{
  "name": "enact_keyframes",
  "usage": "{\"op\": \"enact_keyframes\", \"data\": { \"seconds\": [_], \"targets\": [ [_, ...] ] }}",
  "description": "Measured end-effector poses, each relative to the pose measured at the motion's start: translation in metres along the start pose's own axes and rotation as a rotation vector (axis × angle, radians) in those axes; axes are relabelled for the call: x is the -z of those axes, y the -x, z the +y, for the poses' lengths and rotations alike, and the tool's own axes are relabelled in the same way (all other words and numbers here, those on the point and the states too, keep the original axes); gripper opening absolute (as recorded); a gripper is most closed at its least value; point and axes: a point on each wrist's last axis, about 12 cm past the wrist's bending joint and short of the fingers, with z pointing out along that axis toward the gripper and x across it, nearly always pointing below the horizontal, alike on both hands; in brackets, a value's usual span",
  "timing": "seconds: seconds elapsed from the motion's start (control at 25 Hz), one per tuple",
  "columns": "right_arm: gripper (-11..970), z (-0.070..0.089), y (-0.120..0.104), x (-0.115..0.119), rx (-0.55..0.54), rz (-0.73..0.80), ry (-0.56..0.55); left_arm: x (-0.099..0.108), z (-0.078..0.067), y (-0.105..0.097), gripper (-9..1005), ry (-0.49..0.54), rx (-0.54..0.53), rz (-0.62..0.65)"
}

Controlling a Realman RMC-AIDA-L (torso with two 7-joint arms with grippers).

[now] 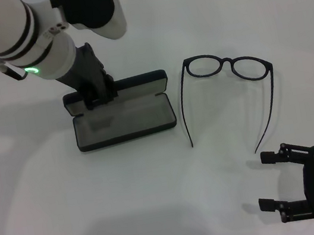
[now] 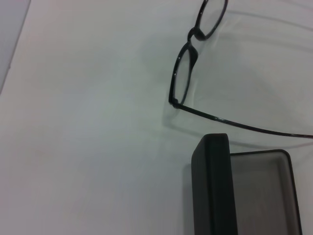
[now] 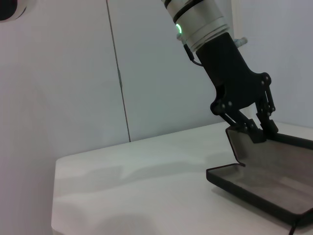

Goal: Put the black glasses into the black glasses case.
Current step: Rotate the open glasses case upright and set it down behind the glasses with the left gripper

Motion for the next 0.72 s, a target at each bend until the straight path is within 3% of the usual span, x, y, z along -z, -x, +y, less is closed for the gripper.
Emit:
{"op": "enact_keyframes", "data": {
  "seconds": [0.72],
  "targets": [
    [852, 0.001, -0.002, 0.0, -0.011, 0.001, 0.0, -0.009, -0.005, 0.013, 217, 0.053, -0.071, -0.036]
  ]
}}
